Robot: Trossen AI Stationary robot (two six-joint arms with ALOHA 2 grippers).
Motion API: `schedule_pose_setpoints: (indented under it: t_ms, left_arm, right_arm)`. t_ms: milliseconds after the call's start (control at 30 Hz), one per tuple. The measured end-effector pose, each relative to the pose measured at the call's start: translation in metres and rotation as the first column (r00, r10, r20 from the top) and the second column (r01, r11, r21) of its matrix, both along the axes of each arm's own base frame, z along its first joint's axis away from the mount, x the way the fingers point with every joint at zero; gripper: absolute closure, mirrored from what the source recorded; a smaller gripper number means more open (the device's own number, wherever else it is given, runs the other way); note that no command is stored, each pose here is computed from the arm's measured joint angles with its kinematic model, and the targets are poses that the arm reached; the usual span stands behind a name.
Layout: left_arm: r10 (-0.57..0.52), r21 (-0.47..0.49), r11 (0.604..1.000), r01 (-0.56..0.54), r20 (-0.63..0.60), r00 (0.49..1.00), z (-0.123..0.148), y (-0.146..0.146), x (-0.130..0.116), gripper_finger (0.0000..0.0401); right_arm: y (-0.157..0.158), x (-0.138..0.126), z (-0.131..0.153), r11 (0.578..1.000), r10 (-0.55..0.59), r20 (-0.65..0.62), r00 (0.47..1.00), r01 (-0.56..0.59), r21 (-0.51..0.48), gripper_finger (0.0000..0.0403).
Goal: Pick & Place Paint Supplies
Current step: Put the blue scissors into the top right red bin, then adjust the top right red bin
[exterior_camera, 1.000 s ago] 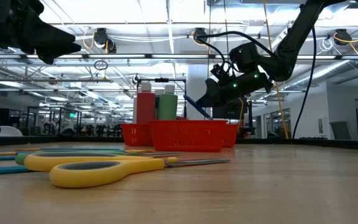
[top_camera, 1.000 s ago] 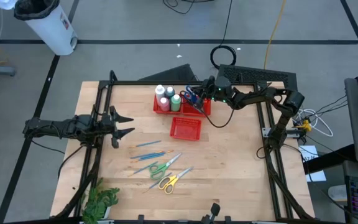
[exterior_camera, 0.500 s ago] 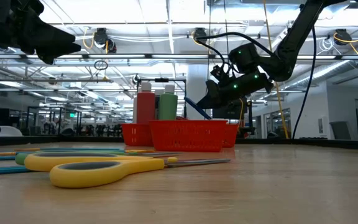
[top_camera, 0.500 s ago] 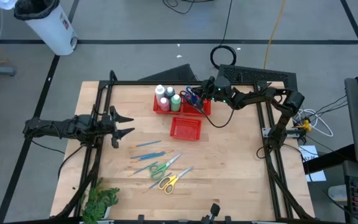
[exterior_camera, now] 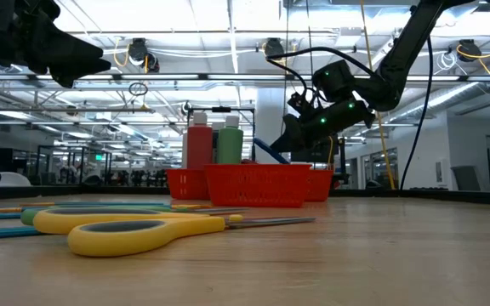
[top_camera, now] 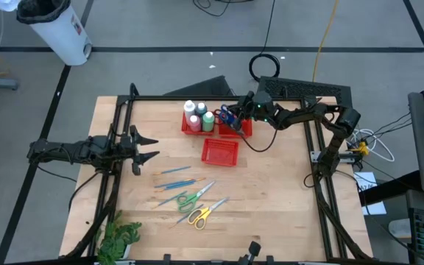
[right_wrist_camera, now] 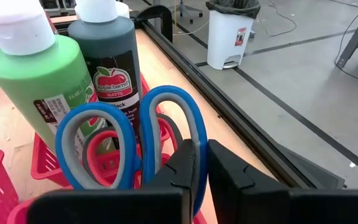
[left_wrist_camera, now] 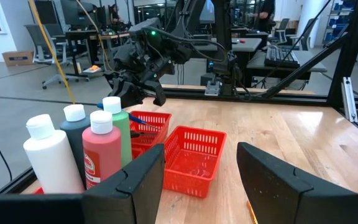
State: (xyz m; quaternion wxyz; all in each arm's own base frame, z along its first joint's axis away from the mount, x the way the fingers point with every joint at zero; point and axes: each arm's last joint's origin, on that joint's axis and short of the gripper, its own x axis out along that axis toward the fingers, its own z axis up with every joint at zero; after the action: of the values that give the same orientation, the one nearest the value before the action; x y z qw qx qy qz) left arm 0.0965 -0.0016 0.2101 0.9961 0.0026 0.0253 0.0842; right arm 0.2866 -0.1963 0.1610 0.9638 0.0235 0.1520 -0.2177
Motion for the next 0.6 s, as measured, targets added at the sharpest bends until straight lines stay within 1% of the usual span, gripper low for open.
schedule_pose_setpoints:
  t_ms: [300,600]
  left_arm:
    - [0.0,0.0,1.0,0.0,0.0,1.0,0.0,0.0,0.0,0.0192]
    - [0.0,0.0,1.0,0.0,0.0,1.0,0.0,0.0,0.0,0.0192]
  right_arm:
    - [0.0,0.0,0.0001,1.0,0.0,0.001,1.0,0.0,-0.001,0.0346]
    - [-0.0001,0.0,0.0003,1.0,-0.006,0.003,1.0,0.006,0.002,0.033]
